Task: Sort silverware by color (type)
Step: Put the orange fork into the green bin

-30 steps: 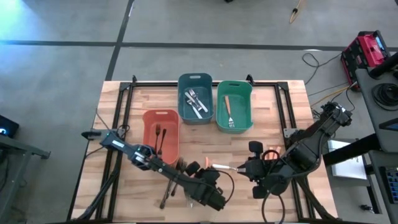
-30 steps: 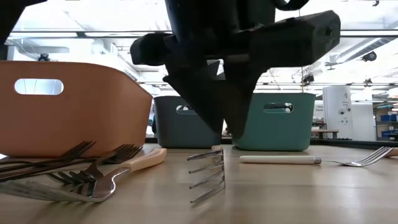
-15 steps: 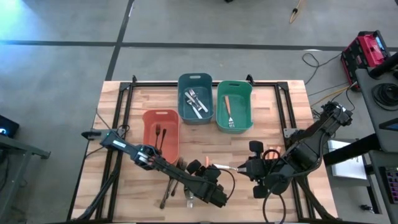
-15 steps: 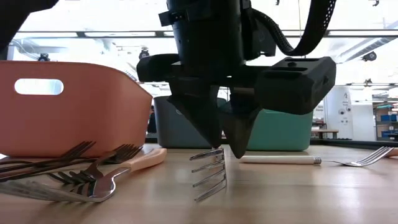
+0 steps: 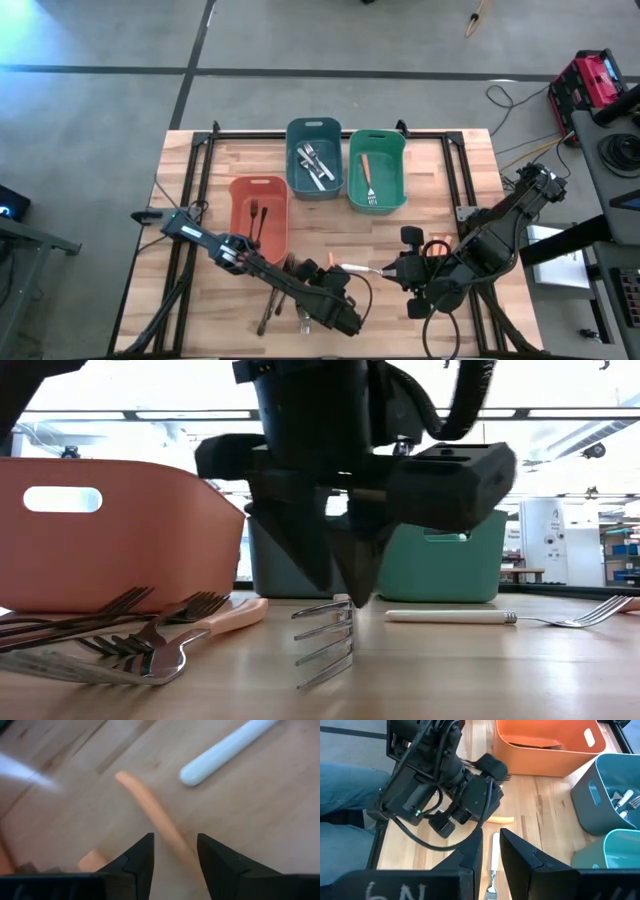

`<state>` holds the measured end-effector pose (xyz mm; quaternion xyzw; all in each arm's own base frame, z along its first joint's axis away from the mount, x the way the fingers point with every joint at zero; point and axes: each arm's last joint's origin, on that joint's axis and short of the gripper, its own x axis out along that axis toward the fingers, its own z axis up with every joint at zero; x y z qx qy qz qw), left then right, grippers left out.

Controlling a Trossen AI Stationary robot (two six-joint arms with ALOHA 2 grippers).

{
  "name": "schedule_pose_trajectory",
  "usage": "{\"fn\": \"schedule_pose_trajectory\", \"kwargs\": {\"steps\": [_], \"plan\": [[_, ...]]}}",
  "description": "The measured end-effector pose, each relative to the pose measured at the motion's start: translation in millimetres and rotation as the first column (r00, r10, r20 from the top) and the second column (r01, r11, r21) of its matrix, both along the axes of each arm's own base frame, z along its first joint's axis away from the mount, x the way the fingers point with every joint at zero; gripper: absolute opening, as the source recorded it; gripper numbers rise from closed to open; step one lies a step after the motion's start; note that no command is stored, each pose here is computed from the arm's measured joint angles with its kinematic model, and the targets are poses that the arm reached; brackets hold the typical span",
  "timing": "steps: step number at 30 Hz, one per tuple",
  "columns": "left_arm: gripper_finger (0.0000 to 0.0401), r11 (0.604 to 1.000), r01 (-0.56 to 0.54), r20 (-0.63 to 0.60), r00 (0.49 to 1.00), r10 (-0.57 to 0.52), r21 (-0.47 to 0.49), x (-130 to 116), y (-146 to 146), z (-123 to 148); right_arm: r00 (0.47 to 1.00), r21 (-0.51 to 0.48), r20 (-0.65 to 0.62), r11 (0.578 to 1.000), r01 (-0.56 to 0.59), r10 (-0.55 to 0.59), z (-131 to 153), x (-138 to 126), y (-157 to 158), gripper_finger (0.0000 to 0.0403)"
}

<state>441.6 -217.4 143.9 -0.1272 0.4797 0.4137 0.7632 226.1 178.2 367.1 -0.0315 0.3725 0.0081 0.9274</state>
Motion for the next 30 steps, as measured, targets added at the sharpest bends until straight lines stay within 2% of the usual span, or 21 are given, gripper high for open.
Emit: {"fn": "schedule_pose_trajectory", "kwargs": {"steps": [8, 13, 30], "plan": [[0.0177, 1.000, -0.021, 0.021, 1.000, 0.021, 0.005, -1, -1, 0, 1.000, 0.000, 0.000, 1.000, 0.000, 0.000, 0, 0, 0, 0.0057], [0.0187, 1.000, -0.021, 0.023, 1.000, 0.021, 0.006, -1, -1, -2, 1.000, 0.000, 0.000, 1.000, 0.000, 0.000, 0, 0, 0, 0.0057], [0.0122, 1.000, -0.005, 0.029, 1.000, 0.005, -0.011, 0, -2, -21, 1.000, 0.000, -0.001, 1.000, -0.001, 0.001, 0, 0, 0, 0.0057]]}}
